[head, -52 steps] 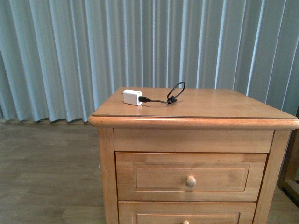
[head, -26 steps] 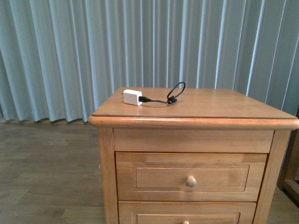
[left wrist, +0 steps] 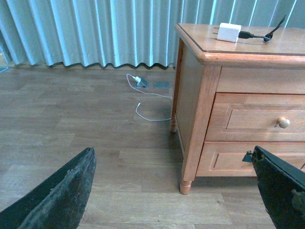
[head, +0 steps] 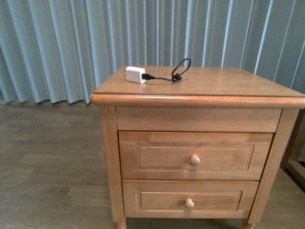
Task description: Put charger into drawer
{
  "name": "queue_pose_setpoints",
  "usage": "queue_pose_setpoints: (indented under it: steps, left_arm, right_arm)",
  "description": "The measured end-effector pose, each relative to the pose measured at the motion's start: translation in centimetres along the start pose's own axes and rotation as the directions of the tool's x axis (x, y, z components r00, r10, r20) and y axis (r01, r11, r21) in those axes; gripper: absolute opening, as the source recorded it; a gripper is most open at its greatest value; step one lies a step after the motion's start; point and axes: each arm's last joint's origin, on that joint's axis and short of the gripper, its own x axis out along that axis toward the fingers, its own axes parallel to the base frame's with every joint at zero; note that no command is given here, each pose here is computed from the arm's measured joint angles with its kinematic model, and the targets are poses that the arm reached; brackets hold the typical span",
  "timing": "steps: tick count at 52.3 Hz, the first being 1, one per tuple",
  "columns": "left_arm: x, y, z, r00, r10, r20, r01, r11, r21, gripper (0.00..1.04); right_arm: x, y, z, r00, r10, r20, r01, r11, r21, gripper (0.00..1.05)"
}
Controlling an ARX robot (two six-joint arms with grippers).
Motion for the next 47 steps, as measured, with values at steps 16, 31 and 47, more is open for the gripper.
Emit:
queue_pose_setpoints:
  steps: [16, 31, 47]
  left_arm:
    - [0.0, 0.0, 0.0, 1.0, 0.0, 0.0, 0.0, 1.0, 0.0, 0.99]
    - [0.0, 0.0, 0.0, 1.0, 0.0, 0.0, 0.0, 1.0, 0.0, 0.99]
    - [0.0, 0.0, 0.0, 1.0, 0.0, 0.0, 0.0, 1.0, 0.0, 0.99]
  right_arm:
    - [8.4, 2.7, 1.3, 0.999, 0.031, -0.04, -0.033, 0.999, -0.031, 0.97]
    - [15.1, 5.8, 0.2, 0.995, 0.055, -0.081, -0.056, 0.998, -0.017, 0.97]
    - [21.3, 7.8, -1.3, 0.996, 0.015, -0.085, -0.012, 0.999, 0.038, 0.97]
